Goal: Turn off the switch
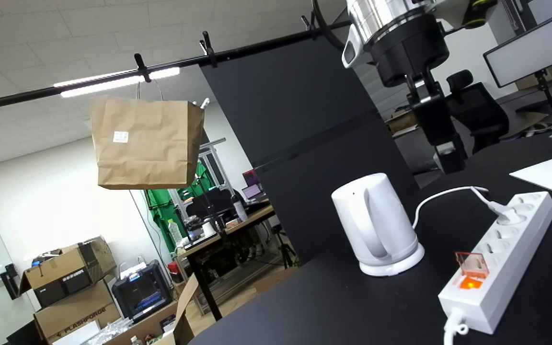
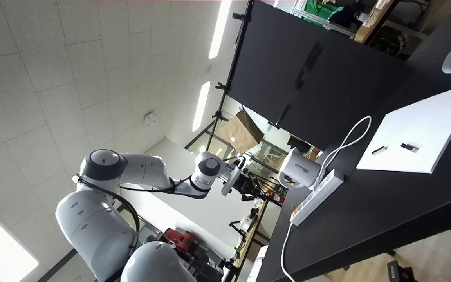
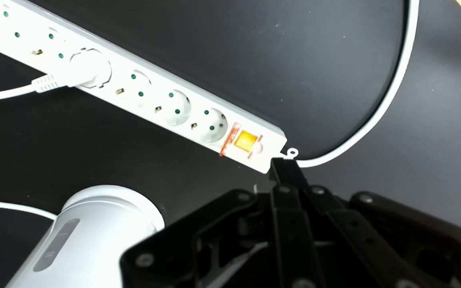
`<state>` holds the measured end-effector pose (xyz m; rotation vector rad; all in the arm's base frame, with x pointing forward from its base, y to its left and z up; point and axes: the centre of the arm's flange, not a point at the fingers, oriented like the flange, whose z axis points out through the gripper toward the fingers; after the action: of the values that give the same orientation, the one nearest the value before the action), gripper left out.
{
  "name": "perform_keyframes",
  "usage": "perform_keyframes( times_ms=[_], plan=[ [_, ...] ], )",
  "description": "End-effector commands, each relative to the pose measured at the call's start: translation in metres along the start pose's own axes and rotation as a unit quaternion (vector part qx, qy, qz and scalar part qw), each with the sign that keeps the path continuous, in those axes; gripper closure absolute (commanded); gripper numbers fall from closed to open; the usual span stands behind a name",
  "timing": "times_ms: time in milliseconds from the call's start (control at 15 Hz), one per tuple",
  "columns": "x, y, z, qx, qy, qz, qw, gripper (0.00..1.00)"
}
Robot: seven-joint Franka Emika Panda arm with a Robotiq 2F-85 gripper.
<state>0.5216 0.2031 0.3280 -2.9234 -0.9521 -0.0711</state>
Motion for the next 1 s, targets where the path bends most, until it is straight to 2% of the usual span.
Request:
perform_keyframes(
  times_ms=[0,267,600,933],
  plan=[
    [-0.005,-0.005,0.010,0.002,0.023,0.026,0.9994,1.00],
    [-0.004,-0.001,0.028,-0.022,0.065,0.050,0.9964,1.00],
    [-0.006,-0.004,0.056,-0.031,0.074,0.056,0.9952,1.00],
    [-0.006,-0.010,0.090,-0.057,0.079,0.070,0.9928,1.00]
  ],
)
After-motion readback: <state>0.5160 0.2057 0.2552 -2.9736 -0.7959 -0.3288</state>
